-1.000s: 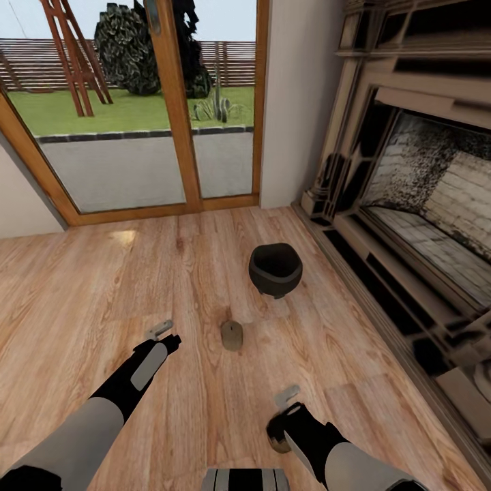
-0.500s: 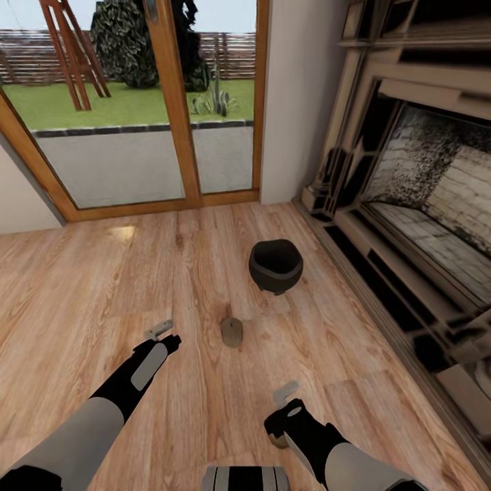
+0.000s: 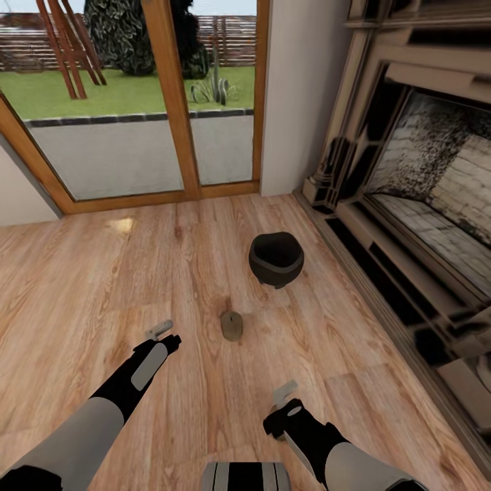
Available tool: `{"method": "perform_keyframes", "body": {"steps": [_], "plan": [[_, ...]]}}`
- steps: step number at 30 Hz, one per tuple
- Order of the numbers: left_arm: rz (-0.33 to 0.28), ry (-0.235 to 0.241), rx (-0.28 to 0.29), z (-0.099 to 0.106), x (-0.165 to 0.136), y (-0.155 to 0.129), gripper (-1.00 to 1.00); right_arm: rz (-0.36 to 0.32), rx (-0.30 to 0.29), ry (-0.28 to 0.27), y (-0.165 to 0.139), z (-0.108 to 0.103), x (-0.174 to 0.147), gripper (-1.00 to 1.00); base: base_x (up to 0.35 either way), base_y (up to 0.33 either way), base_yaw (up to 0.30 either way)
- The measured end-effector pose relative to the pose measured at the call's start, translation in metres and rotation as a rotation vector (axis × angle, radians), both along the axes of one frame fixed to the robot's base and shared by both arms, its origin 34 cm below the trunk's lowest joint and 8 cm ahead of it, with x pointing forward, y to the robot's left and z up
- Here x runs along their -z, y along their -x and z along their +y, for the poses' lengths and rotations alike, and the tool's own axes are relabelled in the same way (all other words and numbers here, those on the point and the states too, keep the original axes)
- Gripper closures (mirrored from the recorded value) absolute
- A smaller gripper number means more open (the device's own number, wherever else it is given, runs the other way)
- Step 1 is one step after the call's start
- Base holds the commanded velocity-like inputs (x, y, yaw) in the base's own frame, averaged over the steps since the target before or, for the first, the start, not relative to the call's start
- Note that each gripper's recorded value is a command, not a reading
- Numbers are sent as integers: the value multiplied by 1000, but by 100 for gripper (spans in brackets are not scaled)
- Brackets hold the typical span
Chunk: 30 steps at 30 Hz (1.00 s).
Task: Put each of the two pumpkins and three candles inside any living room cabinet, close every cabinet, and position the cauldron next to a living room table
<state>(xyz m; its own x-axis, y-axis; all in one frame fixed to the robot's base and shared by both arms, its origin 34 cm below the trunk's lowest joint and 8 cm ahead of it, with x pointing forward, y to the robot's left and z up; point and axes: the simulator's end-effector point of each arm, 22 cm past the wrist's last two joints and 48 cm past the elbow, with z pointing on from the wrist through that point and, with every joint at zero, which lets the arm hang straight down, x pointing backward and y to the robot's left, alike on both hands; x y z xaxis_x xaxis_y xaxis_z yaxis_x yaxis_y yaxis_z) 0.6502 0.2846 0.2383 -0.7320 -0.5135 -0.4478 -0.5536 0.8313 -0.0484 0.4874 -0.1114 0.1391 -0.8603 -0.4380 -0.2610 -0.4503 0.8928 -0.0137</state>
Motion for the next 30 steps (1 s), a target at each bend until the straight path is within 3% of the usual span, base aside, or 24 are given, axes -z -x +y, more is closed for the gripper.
{"method": "perform_keyframes", "body": {"steps": [30], "plan": [[43, 4, 2, -3, 23, 16, -100, 11, 5, 28, 6, -7, 13, -100, 0, 0, 0]]}}
